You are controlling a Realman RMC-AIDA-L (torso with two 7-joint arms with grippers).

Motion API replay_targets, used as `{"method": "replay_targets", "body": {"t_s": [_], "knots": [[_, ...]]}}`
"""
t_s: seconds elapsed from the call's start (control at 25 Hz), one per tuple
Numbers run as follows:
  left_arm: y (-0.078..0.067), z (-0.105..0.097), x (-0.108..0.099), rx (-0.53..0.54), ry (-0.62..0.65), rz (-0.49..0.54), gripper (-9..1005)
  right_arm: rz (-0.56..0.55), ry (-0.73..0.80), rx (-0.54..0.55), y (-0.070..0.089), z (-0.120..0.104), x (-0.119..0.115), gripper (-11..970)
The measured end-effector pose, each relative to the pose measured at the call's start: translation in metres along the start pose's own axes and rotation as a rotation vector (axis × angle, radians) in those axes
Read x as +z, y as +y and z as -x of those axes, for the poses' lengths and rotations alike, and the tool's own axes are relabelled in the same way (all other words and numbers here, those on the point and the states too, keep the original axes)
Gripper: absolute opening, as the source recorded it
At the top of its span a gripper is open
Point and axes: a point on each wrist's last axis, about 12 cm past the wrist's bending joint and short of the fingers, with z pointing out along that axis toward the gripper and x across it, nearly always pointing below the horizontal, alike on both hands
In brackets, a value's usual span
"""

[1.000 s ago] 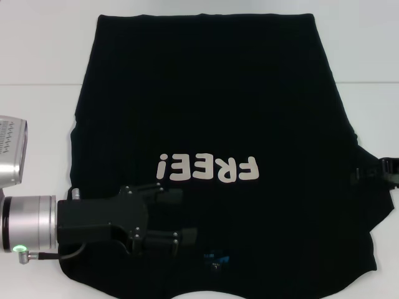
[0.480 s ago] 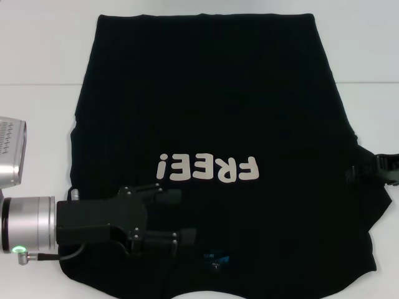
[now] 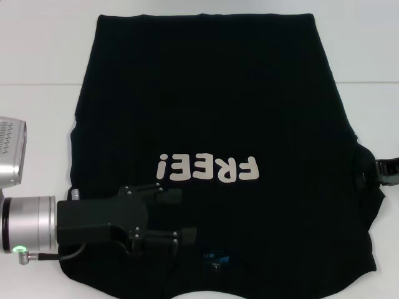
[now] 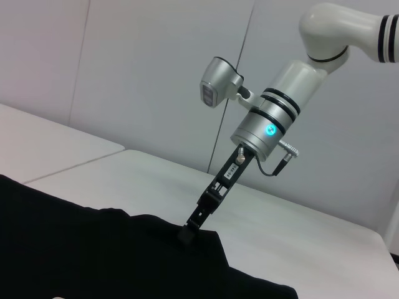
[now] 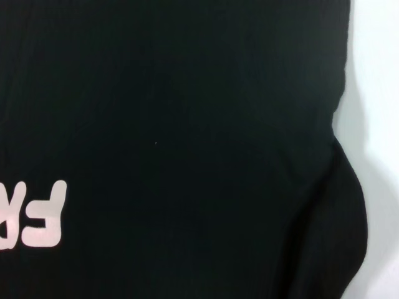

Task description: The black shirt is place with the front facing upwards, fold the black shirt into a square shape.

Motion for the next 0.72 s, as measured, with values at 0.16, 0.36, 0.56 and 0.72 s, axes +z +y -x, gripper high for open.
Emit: {"method": "replay_targets", "body": {"t_s": [0.16,0.36,0.56,0.72], "knots": [[0.000,0.000,0.000,0.000,0.000,0.001,875,-0.005,0.006,-0.011,0.001,0.000,0.001,244],[0.000,0.000,-0.001,0.001,0.000,0.001,874,-0.016,0.012,-0.023,0.002,0.001,0.000,70],[0.001,0.001,0.000,0.000,0.000,0.001,876,-0.023,0.009,-0.024,-0.001,0.002,-0.003,34],[0.001,0.001,0.000,0.001,0.000,0.000,875,-0.032,-0.022,-0.019,-0.006,0.005,-0.014,33]]}}
